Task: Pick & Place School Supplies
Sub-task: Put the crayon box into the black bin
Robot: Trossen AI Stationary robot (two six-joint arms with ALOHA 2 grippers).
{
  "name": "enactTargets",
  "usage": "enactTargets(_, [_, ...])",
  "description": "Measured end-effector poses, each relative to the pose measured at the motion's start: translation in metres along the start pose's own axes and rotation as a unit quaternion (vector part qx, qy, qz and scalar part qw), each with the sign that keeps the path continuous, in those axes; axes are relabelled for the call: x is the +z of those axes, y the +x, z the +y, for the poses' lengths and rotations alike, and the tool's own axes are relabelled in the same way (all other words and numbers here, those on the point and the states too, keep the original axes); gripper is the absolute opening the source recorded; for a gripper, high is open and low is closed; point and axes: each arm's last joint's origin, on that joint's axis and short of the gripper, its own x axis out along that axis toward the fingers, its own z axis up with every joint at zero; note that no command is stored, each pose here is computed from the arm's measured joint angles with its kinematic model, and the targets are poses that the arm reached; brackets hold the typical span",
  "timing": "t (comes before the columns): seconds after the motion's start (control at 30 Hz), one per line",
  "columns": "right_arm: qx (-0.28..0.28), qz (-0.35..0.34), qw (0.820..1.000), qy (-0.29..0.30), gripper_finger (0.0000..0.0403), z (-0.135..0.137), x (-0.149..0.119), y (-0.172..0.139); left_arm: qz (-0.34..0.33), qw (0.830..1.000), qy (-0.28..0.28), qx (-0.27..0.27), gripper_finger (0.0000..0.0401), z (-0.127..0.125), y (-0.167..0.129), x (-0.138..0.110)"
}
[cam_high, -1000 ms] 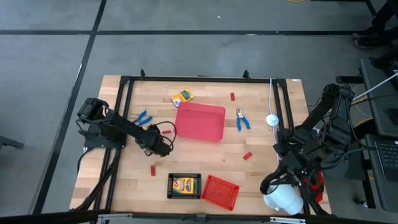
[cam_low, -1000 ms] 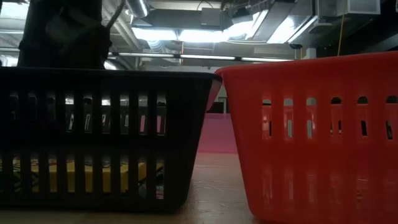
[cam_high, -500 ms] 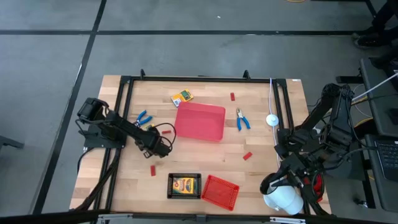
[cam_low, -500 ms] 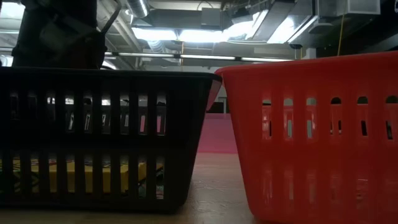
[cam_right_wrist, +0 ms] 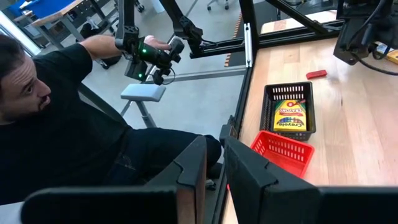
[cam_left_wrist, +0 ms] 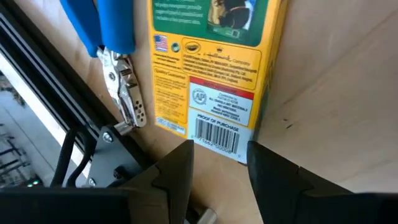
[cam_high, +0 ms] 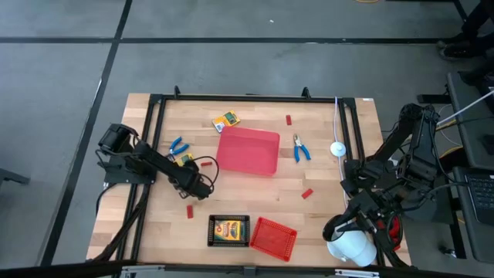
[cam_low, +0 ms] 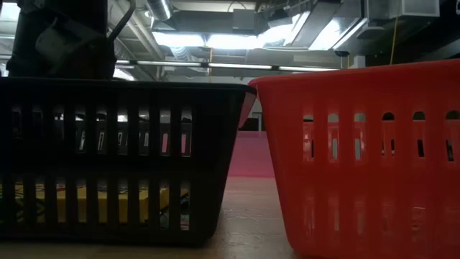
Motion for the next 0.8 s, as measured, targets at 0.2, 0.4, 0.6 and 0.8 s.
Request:
enactTargets(0.2, [0.000,0.000,1.000,0.000,0.0062,0.000,0.000,0.000,0.002,1.000,0.010,-0.007,0.0137,-0.013,0.006,-0.001])
enactTargets(0.4, [0.001,-0.001,1.000,0.001,0.0062,0.000,0.000,0.000,-0.007,1.000,0.007,-0.005,0.0133,-0.022,0.003,-0.005])
enactTargets(0.6, [0.001,-0.001,1.000,-0.001,0.0062,0.000,0.000,0.000,-0.014,1.000,0.005,-0.019,0.0123,-0.027,-0.002,-0.008])
enactTargets(0.8, [0.001,0.002,1.000,-0.003,0.0062,0.003,-0.002,0.005,-0.009,0.999,-0.002,-0.040,0.0037,-0.030,-0.002,-0.007])
